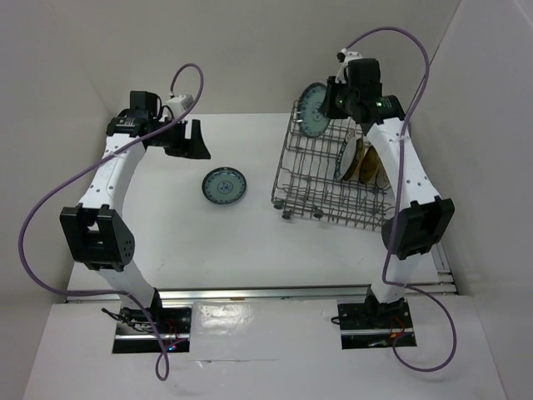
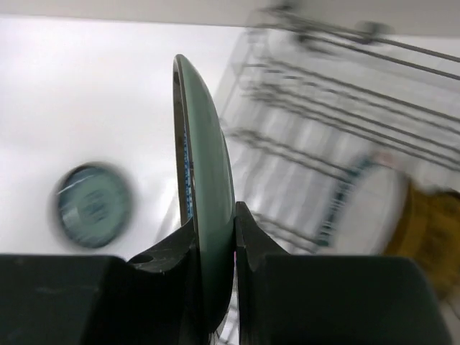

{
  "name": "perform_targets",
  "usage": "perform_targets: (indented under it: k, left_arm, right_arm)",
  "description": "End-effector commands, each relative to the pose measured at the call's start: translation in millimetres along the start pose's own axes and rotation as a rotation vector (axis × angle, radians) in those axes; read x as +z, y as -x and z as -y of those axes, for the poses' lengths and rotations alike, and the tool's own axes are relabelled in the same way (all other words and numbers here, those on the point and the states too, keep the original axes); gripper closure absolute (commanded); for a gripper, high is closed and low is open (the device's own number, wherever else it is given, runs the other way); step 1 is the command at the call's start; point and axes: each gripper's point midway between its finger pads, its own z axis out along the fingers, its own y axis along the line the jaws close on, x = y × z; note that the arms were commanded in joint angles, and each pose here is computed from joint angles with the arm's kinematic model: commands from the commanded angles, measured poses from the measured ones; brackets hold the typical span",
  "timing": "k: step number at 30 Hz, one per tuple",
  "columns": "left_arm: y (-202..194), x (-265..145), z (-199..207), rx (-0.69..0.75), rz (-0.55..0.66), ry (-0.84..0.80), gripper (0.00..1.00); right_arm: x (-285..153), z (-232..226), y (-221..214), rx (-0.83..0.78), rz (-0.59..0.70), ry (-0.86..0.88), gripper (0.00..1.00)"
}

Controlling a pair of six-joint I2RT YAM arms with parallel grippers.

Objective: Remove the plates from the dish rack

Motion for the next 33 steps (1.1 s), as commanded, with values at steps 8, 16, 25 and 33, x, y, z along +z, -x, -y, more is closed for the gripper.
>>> perform_targets:
  k: [8, 16, 25, 33]
  left_arm:
    - [20, 5, 51, 0.048, 0.041, -0.201, 0.1]
    - [9, 22, 40, 0.019, -0.001, -0.167, 0.12]
    - [-14, 33, 37, -0.014, -0.08, -0.202, 0.8]
    - [-30, 38, 24, -0.115, -0.119, -0.21, 1.0]
  right_arm:
    - [-29, -221, -75, -0.013, -0.163, 1.07, 1.0]
    - [-31, -254, -104, 0.013, -0.247, 1.215, 1.0]
    - [-21, -261, -133, 0.036, -0.322, 1.244, 1.0]
    - [0, -254, -154, 0.026, -0.389, 1.119, 0.44]
